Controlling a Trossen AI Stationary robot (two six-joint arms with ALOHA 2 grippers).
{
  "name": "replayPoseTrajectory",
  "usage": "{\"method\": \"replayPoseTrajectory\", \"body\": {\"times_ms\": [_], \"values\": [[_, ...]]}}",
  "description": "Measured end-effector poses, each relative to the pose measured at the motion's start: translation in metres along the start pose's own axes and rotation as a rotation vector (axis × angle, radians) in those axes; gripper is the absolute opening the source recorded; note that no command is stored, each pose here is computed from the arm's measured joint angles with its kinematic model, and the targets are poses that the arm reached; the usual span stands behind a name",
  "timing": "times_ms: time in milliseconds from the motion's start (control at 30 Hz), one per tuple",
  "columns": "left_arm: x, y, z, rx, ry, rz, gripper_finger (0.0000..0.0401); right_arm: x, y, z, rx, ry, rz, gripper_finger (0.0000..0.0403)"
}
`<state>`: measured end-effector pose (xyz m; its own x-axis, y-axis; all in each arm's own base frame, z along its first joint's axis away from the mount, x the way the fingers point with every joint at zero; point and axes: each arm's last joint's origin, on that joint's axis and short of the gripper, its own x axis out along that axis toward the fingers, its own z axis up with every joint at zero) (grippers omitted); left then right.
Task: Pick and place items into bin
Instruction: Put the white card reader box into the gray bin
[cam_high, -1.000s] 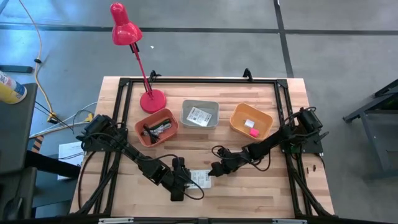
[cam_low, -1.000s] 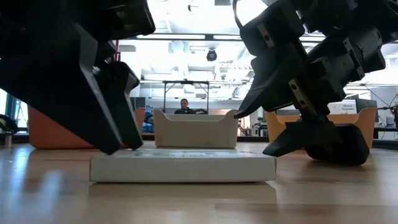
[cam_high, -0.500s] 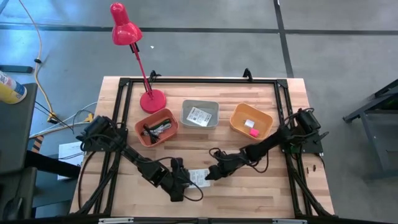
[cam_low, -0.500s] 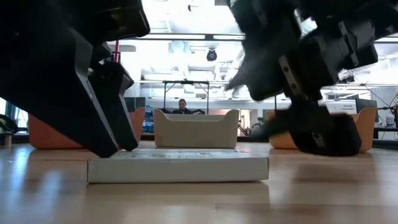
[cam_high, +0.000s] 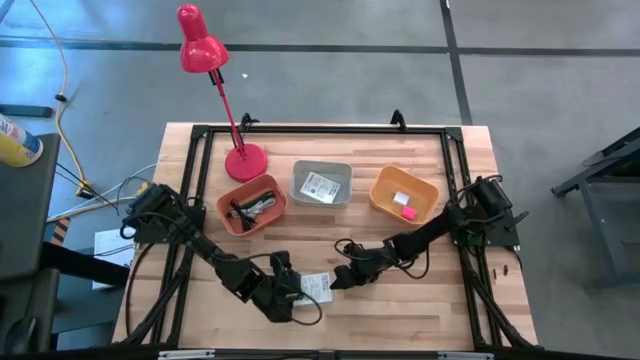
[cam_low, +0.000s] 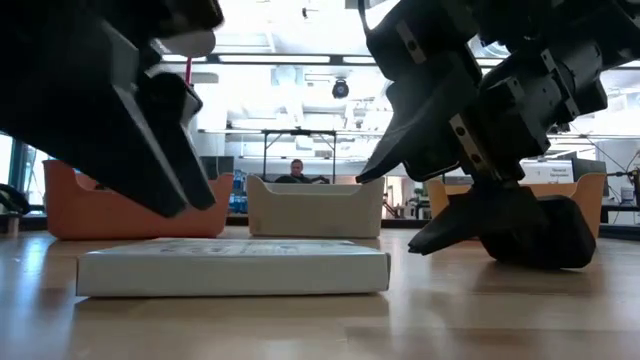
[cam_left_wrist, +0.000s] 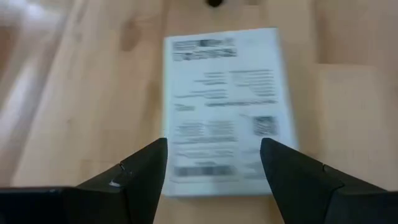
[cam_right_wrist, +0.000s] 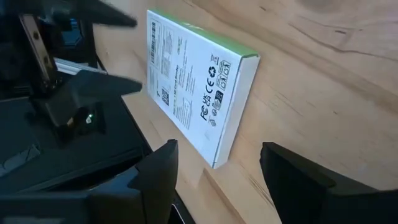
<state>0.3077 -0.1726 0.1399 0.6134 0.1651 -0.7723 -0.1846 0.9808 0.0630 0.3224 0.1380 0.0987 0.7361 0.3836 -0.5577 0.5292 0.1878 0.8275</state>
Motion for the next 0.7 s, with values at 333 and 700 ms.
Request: {"method": "replayPoseTrajectory", "body": {"times_ms": [333, 700], "values": [[-0.0037, -0.0005, 0.0018, 0.001, 0.008, -0.036, 0.0248, 0.0003, -0.0008, -0.0002, -0.007, -0.008, -0.005, 0.0213], [-0.0057, 0.0006, -0.0061, -0.014, 0.089, -0.030, 0.0248, 0.0004, -0.0013, 0.0005, -0.026, -0.017, -0.008, 0.0212]]}}
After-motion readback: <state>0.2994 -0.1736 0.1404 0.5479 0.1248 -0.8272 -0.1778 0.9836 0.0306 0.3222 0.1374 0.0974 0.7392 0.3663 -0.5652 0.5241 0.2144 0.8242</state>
